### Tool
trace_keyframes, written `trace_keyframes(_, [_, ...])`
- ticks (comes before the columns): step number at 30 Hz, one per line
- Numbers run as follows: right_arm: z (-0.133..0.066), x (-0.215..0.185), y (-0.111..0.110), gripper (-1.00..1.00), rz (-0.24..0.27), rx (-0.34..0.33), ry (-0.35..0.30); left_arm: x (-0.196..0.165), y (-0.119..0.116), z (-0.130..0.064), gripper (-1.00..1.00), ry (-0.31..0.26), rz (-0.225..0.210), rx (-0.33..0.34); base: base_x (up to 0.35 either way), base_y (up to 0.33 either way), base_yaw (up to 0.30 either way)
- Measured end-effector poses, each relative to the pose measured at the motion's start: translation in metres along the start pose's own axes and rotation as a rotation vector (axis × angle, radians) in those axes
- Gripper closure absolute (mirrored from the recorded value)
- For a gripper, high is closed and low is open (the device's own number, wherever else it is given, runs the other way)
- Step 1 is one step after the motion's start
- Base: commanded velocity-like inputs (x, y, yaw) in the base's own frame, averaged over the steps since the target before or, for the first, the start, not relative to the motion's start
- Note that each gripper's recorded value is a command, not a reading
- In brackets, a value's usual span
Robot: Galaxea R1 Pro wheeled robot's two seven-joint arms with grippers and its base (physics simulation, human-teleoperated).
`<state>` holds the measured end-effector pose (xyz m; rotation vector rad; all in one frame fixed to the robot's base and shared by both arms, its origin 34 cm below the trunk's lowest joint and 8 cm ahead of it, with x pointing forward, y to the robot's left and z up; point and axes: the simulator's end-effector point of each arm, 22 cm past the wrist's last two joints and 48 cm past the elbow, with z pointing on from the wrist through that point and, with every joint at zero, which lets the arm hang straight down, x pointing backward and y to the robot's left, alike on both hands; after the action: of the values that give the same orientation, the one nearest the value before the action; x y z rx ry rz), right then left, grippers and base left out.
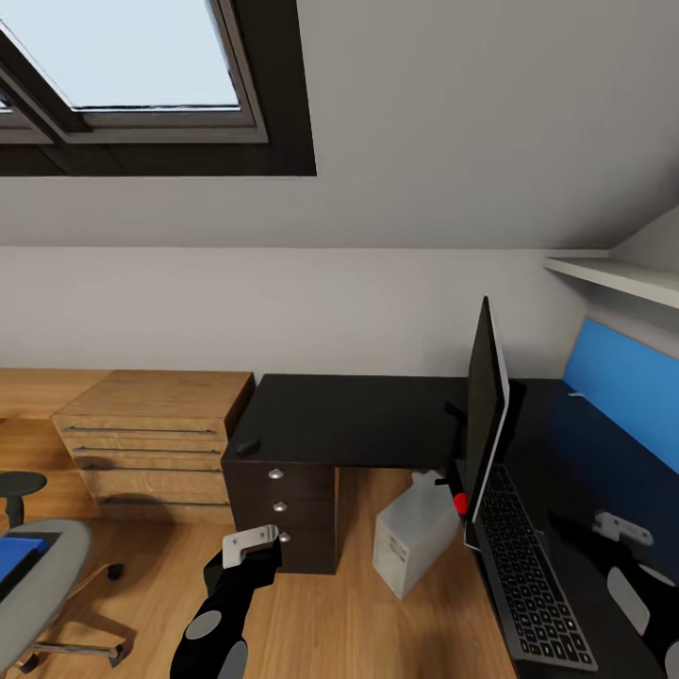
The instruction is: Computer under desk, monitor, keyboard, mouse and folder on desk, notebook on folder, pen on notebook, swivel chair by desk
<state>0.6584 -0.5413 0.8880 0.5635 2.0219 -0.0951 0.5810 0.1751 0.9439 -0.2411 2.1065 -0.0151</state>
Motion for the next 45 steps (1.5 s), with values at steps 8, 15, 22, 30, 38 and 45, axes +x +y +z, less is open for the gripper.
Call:
trace_keyframes(8, [0.0,-0.03,0.013,-1.0,-0.008,-0.028,-0.061,-0.001,0.0,0.0,-1.0,-0.001,-0.002,0.001,0.004,0.0,0.0])
trace_keyframes(15, [0.0,-0.03,0.013,-1.0,-0.008,-0.028,-0.061,-0.008,-0.005,-0.003,-1.0,-0.018,-0.01,0.013,0.0,0.0,0.0])
trace_keyframes(22, [0.0,-0.029,0.014,-1.0,-0.009,-0.028,-0.06,-0.013,-0.006,-0.004,-1.0,-0.029,-0.014,0.018,0.0,0.0,0.0])
trace_keyframes(30, [0.003,-0.026,0.014,-1.0,-0.012,-0.028,-0.058,-0.01,-0.006,-0.001,-1.0,-0.027,-0.013,0.016,0.0,0.0,0.0])
trace_keyframes(38, [0.009,-0.021,0.014,-1.0,-0.012,-0.029,-0.059,-0.005,-0.005,0.005,-1.0,-0.028,-0.014,0.015,0.0,0.0,0.0])
trace_keyframes(45, [0.014,-0.015,0.016,-1.0,-0.009,-0.031,-0.06,-0.001,-0.005,0.011,-1.0,-0.028,-0.014,0.015,0.0,0.0,0.0])
